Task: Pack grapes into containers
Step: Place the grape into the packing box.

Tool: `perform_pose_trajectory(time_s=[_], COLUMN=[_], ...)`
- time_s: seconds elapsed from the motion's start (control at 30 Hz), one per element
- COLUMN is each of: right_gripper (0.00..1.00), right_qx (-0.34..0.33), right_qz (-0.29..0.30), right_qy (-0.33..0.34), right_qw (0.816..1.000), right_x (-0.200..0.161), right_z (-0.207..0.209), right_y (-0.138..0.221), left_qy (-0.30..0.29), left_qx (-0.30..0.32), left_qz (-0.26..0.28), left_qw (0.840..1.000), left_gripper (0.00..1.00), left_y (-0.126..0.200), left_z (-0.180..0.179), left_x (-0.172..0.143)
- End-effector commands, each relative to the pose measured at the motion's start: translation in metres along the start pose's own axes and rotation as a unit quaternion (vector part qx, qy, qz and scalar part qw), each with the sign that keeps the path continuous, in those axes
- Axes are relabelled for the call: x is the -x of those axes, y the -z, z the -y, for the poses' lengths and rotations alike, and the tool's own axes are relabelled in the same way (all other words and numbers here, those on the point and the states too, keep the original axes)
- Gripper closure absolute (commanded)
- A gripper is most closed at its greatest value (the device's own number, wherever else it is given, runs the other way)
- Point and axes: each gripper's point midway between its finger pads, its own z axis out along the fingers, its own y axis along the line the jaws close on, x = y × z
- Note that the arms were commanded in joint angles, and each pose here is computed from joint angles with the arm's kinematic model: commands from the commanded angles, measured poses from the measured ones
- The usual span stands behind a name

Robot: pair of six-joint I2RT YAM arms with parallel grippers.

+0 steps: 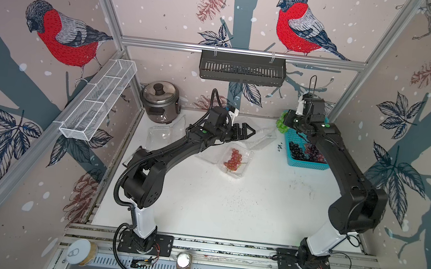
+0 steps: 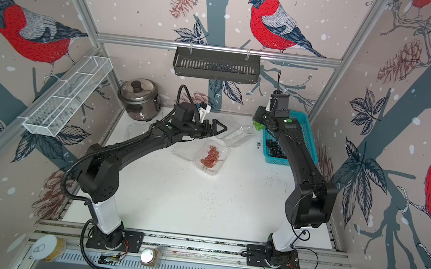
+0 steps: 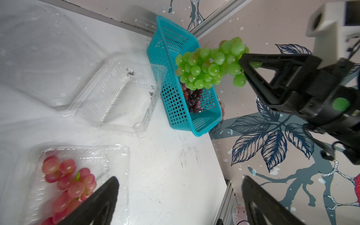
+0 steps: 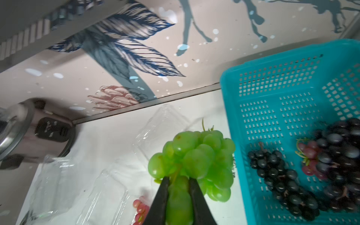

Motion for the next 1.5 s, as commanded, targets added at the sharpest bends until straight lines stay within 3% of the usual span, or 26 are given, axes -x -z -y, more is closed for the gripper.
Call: perform_pose_trajectory(time_s=[0.0, 0.37, 0.73, 0.97, 1.47], right_gripper=[0.82, 0.82, 0.82, 0.82, 0.82], right_qx=[0.006, 0.079, 0.101, 0.088, 0.070], right_qz=[0.008, -0.032, -0.104, -0.109, -0.093], right_qy=[0.020, 0.067, 0.076, 0.079, 0.084], right_qw=[1.000, 0.994, 0.987, 0.987, 0.990], right_x=[-0.004, -0.078, -0.164, -0.175, -0.161], right_z=[-0.023, -0.112, -0.132, -0.122, -0.107], right_y=[0.012, 0.033, 0.011, 0.005, -0.001], left_qy=[-0.004, 0.035, 0.069, 0.067, 0.068], left_qx=[-0.018, 0.003, 0.015, 0.022, 0.021], left_qz=[0.017, 0.033, 0.032, 0.033, 0.029], left_qw=[1.000, 0.999, 0.997, 0.997, 0.997], left_gripper=[0.03, 0.03, 0.03, 0.03, 0.03], left_y=[0.012, 0.048, 0.063, 0.064, 0.060], left_z=[0.006, -0.027, -0.051, -0.055, -0.056], left_x=[0.005, -0.015, -0.038, -0.038, -0.037])
